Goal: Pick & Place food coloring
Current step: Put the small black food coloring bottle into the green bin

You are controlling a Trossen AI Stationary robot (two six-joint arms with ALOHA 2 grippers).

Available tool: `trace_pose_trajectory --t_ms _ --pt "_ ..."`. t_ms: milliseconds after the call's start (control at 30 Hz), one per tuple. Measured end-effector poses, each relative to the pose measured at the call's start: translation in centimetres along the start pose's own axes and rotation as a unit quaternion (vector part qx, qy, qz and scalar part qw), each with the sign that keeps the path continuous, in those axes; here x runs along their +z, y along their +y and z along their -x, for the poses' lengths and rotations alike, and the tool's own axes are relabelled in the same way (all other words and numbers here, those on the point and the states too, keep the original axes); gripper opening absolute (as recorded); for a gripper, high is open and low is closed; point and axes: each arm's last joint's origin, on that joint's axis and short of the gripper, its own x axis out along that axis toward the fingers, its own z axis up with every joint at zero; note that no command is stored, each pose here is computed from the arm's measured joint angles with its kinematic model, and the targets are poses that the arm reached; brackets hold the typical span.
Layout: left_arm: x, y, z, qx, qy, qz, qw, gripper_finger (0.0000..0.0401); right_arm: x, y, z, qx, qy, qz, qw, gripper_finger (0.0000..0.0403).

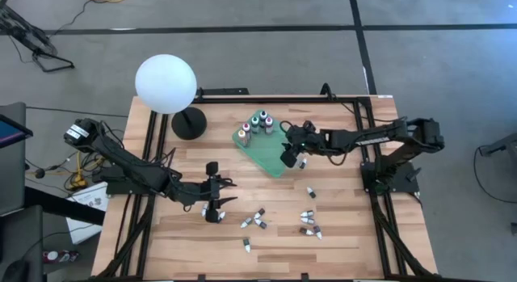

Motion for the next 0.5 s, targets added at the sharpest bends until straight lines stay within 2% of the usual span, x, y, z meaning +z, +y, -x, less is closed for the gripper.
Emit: trace_pose_trajectory --t_ms 167,367,500 --pt "0.0 -0.2 0.0 -0.035 0.004 0.052 0.998 0.0174 1.0 0.9 1.1 0.017 -0.025 0.028 0.999 0.0164" --pt "-0.9 -0.6 0.1 -0.113 0.057 0.079 0.989 0.0174 1.5 2.9 5.3 0.066 -0.07 0.087 0.992 0.0168" --pt "-1.5 -0.7 0.2 -0.116 0.092 0.114 0.982 0.0174 0.6 4.1 8.2 0.099 -0.064 0.119 0.986 0.0162"
